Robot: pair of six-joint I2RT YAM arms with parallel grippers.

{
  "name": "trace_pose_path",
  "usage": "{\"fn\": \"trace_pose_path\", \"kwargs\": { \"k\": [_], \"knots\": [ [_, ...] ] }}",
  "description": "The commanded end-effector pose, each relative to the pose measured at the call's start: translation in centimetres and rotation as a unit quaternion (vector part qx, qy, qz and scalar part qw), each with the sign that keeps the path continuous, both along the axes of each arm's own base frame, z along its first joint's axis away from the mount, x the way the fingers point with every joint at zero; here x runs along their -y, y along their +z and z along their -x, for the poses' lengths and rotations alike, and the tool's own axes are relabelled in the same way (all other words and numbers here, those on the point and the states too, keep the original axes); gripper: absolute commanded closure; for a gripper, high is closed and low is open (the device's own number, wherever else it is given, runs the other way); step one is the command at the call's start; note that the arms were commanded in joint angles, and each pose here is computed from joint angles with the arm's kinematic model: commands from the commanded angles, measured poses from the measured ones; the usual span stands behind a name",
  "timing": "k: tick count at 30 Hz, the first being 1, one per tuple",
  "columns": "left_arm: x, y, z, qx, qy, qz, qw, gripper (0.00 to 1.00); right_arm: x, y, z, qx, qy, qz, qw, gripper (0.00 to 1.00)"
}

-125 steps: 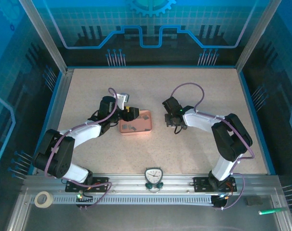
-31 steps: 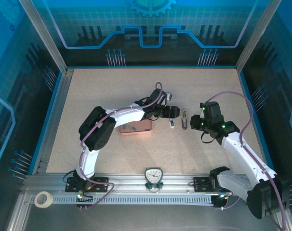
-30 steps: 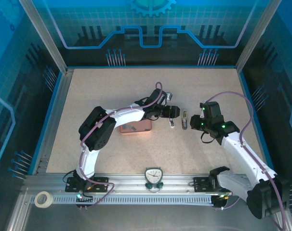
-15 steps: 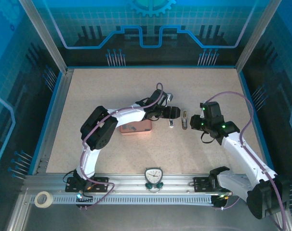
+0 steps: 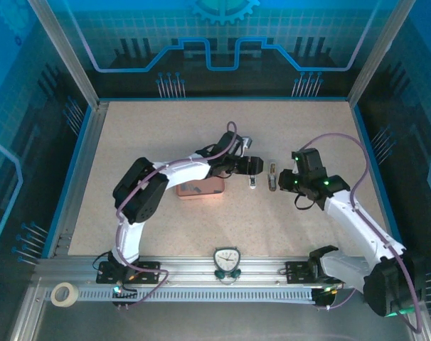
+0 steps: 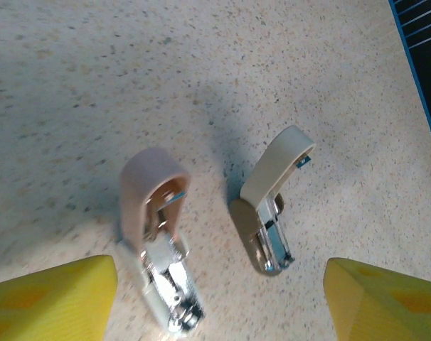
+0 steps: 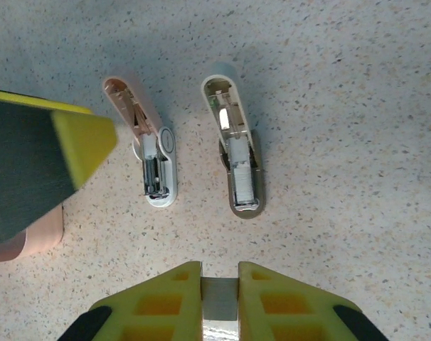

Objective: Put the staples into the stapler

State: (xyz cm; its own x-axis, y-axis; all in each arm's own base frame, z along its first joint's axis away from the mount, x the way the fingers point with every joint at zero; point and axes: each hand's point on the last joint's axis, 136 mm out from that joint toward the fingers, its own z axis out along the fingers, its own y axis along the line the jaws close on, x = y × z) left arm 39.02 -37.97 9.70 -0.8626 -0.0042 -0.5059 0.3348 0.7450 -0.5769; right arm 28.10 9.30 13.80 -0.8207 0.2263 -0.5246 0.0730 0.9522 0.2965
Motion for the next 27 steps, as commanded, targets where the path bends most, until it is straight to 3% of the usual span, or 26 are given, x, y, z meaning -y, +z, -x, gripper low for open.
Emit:
{"fn": "trace_pose_path", "kwargs": {
  "k": [1, 13, 27],
  "knots": [
    [-2.6, 3.8, -0.9, 0.046, 0.02, 0.013, 0.999, 0.22, -1.1, 0.8, -0.6, 0.002, 0.015, 0.011, 1.0, 0.84],
    [-13.2, 4.5, -2.1, 0.091, 0.112, -0.011, 0.99, 0.19, -5.7, -1.0, -4.0, -0.013, 0.052, 0.06, 0.997, 0.84],
    [-18.2, 4.2, -2.5, 0.133, 0.151, -0.023, 0.979, 0.17, -8.2, -5.6, -6.7, -0.043, 0.056, 0.093, 0.993, 0.84]
  ]
}}
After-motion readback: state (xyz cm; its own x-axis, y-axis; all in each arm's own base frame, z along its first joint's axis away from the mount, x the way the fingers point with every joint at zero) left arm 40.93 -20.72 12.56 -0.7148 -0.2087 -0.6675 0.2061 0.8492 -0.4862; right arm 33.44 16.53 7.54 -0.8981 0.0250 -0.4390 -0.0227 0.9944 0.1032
